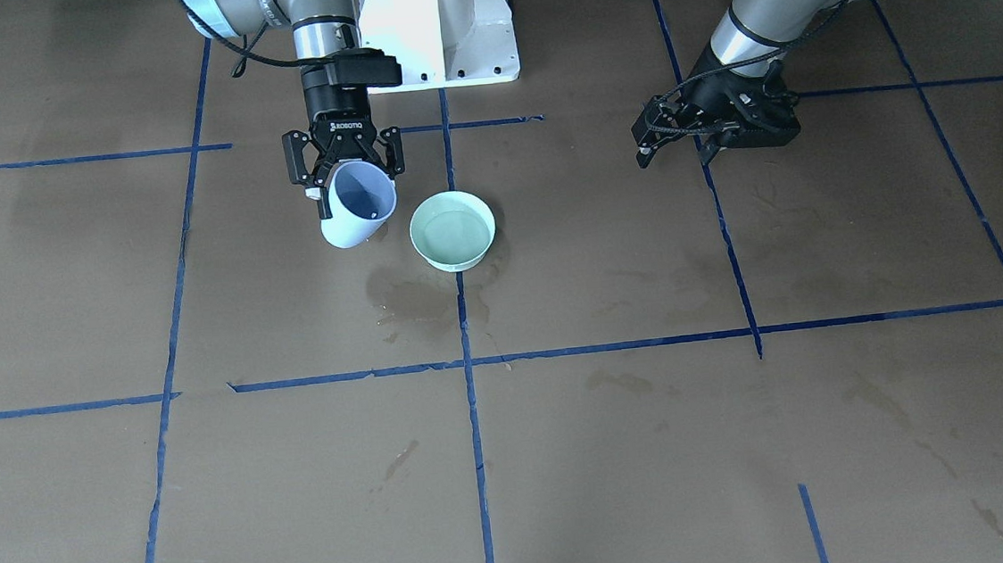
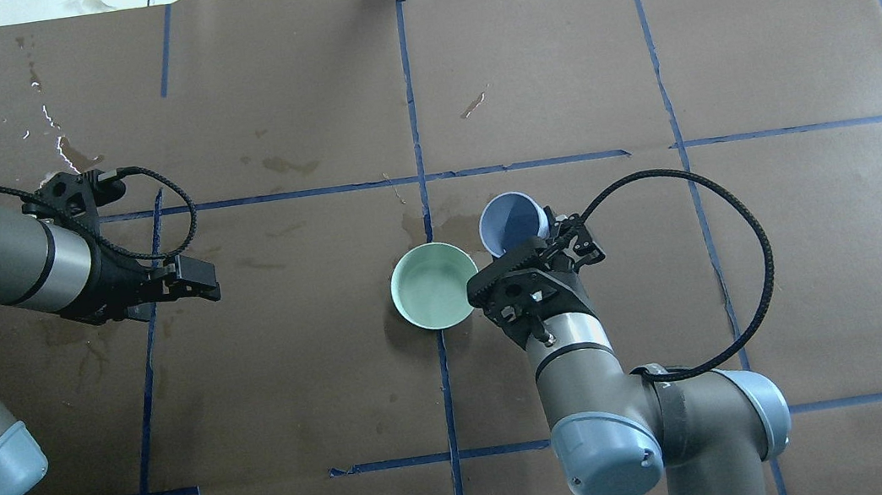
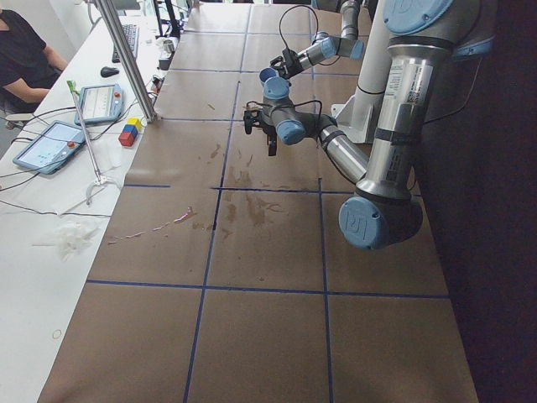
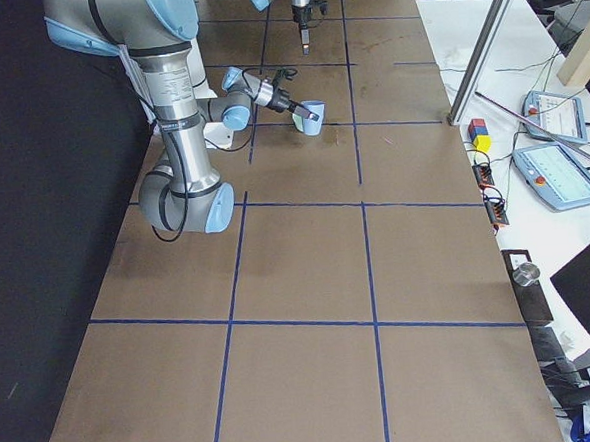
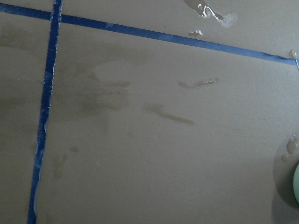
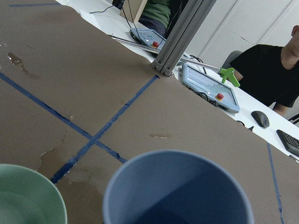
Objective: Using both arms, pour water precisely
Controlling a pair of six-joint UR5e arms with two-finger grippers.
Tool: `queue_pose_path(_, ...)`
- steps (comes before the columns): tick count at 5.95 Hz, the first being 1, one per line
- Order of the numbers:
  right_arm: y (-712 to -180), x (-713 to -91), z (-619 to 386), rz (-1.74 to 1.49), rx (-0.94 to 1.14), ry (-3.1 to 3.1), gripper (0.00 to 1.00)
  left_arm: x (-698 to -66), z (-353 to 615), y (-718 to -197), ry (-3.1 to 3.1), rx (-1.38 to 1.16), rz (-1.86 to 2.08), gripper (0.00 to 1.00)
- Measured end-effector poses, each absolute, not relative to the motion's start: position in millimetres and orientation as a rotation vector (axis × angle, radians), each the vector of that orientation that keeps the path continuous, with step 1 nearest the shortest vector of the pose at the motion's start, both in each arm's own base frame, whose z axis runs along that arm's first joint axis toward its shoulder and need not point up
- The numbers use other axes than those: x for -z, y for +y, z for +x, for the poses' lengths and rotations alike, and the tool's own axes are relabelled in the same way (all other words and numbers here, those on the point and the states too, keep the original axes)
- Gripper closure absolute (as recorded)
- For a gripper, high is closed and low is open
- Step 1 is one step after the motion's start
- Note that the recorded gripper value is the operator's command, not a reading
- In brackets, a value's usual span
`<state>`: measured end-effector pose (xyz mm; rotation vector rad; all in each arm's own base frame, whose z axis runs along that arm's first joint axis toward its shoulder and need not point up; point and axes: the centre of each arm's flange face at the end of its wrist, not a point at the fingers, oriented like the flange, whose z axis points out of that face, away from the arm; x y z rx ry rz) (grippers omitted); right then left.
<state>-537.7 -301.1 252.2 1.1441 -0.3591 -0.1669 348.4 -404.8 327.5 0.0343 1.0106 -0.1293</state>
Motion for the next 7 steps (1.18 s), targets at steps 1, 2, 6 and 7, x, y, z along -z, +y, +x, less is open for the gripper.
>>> queue_pose_path(1,-302,-251,-543,1.156,0.225,-0.296,0.85,-328,348,-405,1.01,0.129,0.034,0.02)
queue_pose_path(2,-302,-252,-546,1.16,0.274,-0.241,0.86,-328,348,-405,1.01,0.129,0.034,0.02)
queue_pose_path(6,-292,-256,-568,1.18,0.403,-0.122,0.86,-327,346,-403,1.013,0.128,0.036,0.01)
queue_pose_path(7,-289,-254,-574,1.19,0.427,-0.101,0.86,-327,346,-403,1.013,0.128,0.036,0.01)
